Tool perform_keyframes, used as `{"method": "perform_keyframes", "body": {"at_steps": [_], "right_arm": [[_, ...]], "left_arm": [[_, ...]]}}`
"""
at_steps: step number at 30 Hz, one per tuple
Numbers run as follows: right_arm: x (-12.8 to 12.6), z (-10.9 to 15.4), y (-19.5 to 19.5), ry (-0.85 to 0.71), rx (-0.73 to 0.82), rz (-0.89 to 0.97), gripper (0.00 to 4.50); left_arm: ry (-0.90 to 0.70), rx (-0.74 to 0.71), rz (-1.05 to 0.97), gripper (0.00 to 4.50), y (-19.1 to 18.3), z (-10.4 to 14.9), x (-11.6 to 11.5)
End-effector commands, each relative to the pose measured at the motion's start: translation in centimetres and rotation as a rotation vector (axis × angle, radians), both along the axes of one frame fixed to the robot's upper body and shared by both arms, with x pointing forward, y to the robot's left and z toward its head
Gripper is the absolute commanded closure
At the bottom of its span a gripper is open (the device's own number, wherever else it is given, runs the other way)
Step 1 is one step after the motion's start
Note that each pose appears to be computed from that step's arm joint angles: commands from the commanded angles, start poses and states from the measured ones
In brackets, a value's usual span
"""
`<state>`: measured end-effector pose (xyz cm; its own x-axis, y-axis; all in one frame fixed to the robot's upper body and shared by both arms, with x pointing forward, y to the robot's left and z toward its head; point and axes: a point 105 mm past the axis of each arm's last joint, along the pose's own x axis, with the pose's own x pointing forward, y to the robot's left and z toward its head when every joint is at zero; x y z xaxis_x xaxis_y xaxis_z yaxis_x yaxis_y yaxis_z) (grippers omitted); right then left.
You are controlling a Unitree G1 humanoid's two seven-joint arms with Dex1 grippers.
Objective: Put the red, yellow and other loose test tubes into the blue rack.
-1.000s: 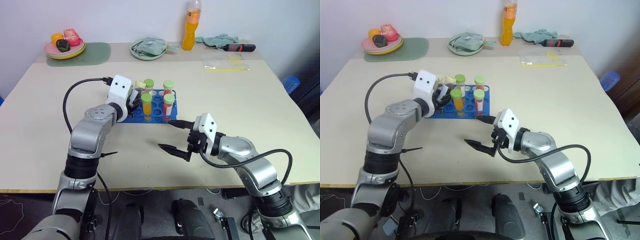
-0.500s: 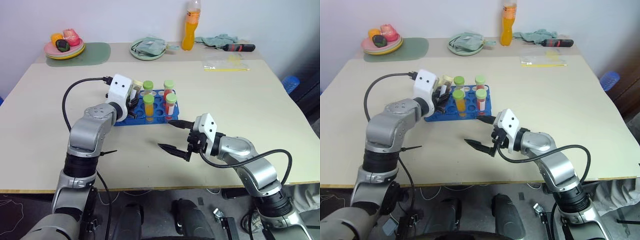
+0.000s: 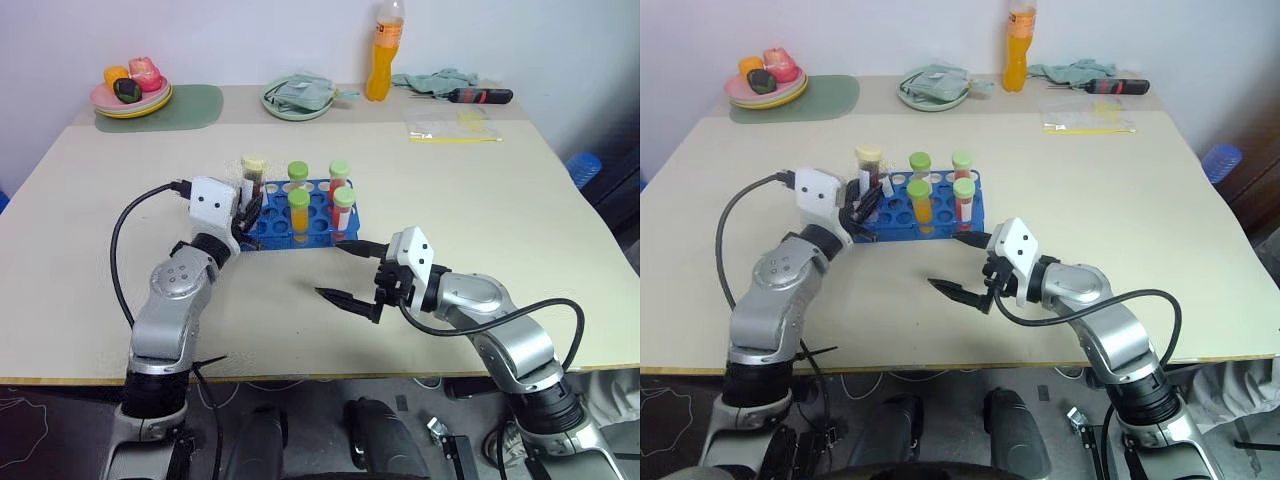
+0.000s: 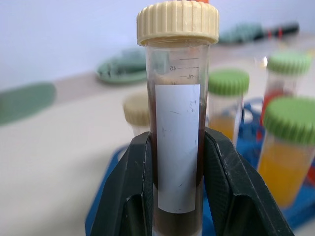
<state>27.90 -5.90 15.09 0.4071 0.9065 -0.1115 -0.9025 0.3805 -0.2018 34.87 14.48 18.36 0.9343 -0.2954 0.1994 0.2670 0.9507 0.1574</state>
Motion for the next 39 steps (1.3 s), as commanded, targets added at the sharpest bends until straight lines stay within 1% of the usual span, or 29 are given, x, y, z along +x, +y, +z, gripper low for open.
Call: {"method": "perform_keyframes", "body": {"at_steps": [1, 4, 9, 10, 18, 21, 26, 30, 34, 36, 39], "right_arm": [[-0.1, 1.1, 0.4, -0.048, 0.016, 0.023, 0.00], [-0.1, 1.1, 0.4, -0.051, 0.014, 0.024, 0.00], [0.0, 1.2, 0.3, -0.057, 0.011, 0.019, 0.00], [0.0, 1.2, 0.3, -0.057, 0.011, 0.018, 0.00], [0.0, 1.3, 0.2, -0.054, 0.013, 0.013, 0.00], [0.0, 1.2, 0.3, -0.052, 0.014, 0.016, 0.00], [-0.1, 1.2, 0.4, -0.053, 0.016, 0.020, 0.00], [-0.1, 1.2, 0.4, -0.053, 0.016, 0.019, 0.00], [-0.1, 1.2, 0.4, -0.053, 0.016, 0.015, 0.00], [-0.1, 1.2, 0.3, -0.053, 0.016, 0.013, 0.00], [-0.2, 1.2, 0.3, -0.051, 0.017, 0.012, 0.00]], "left_arm": [[-0.127, 0.032, 0.007, 3.67, -0.1, 0.8, -0.4], [-0.175, 0.045, 0.009, 3.67, -0.6, 0.2, -0.3], [-0.156, 0.055, 0.023, 3.67, -0.9, -1.2, 0.3], [-0.142, 0.036, 0.013, 3.67, -1.1, -1.4, 0.3], [-0.098, 0.015, -0.004, 3.67, -1.2, -2.3, 0.2], [-0.088, -0.026, 0.007, 3.67, -1.0, -2.7, 0.5], [-0.085, -0.045, 0.003, 3.67, -1.2, -3.1, 1.0], [-0.098, -0.054, -0.015, 3.67, -1.9, -2.9, 1.2], [-0.123, -0.054, -0.028, 3.67, -2.2, -2.7, 1.1], [-0.156, -0.028, -0.027, 3.67, -2.2, -2.6, 0.9], [-0.175, -0.014, -0.026, 3.67, -2.1, -3.0, 0.4]]}}
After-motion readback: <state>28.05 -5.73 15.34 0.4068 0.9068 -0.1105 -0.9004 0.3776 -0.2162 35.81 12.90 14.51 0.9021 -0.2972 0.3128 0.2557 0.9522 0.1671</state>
